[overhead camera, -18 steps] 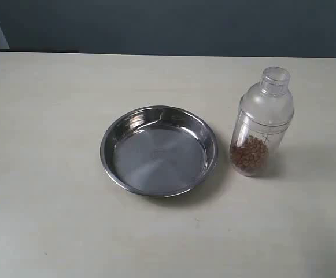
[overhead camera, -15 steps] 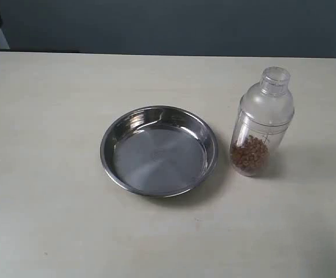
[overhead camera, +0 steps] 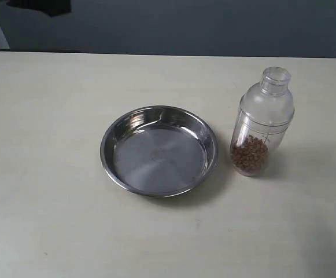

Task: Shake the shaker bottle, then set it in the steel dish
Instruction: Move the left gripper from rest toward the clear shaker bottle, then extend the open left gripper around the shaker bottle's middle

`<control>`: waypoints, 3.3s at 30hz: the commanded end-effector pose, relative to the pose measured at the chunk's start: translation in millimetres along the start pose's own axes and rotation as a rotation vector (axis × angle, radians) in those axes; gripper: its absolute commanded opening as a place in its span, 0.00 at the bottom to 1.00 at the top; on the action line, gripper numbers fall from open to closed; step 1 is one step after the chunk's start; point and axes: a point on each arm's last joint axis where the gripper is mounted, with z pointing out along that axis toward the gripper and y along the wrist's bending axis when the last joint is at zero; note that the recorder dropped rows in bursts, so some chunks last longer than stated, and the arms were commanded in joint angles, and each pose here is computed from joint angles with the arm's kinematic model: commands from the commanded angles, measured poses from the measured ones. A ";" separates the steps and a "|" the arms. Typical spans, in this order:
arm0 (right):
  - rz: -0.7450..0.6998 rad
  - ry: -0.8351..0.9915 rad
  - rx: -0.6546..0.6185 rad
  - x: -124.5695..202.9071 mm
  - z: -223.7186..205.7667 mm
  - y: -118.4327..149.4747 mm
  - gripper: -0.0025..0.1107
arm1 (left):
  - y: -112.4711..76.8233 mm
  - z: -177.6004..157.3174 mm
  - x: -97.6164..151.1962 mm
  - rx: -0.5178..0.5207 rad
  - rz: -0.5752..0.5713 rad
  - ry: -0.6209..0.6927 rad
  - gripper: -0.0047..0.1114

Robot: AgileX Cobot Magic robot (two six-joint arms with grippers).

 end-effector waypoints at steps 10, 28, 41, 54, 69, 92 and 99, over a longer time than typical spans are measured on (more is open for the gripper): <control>-0.002 -0.012 0.004 -0.7 -0.3 -0.3 0.02 | -50.2 19.4 10.7 0.065 0.198 0.098 0.04; -0.002 -0.012 0.004 -0.7 -0.3 -0.3 0.02 | -67.6 56.2 14.7 0.094 -0.054 -0.120 0.04; -0.002 -0.012 0.004 -0.7 -0.3 -0.3 0.02 | -66.3 74.9 32.5 0.079 -0.091 -0.112 0.04; -0.002 -0.012 0.004 -0.7 -0.3 -0.3 0.02 | -86.0 95.7 56.0 0.296 -0.031 -0.157 0.12; -0.002 -0.012 0.004 -0.7 -0.3 -0.3 0.02 | -99.0 140.9 97.2 0.480 -0.116 -0.224 0.95; -0.002 -0.012 0.004 -0.7 -0.3 -0.3 0.02 | -122.1 229.3 164.4 0.654 -0.230 -0.135 0.95; -0.002 -0.012 0.004 -0.7 -0.3 -0.3 0.02 | -122.8 239.6 181.9 0.650 -0.232 -0.106 0.95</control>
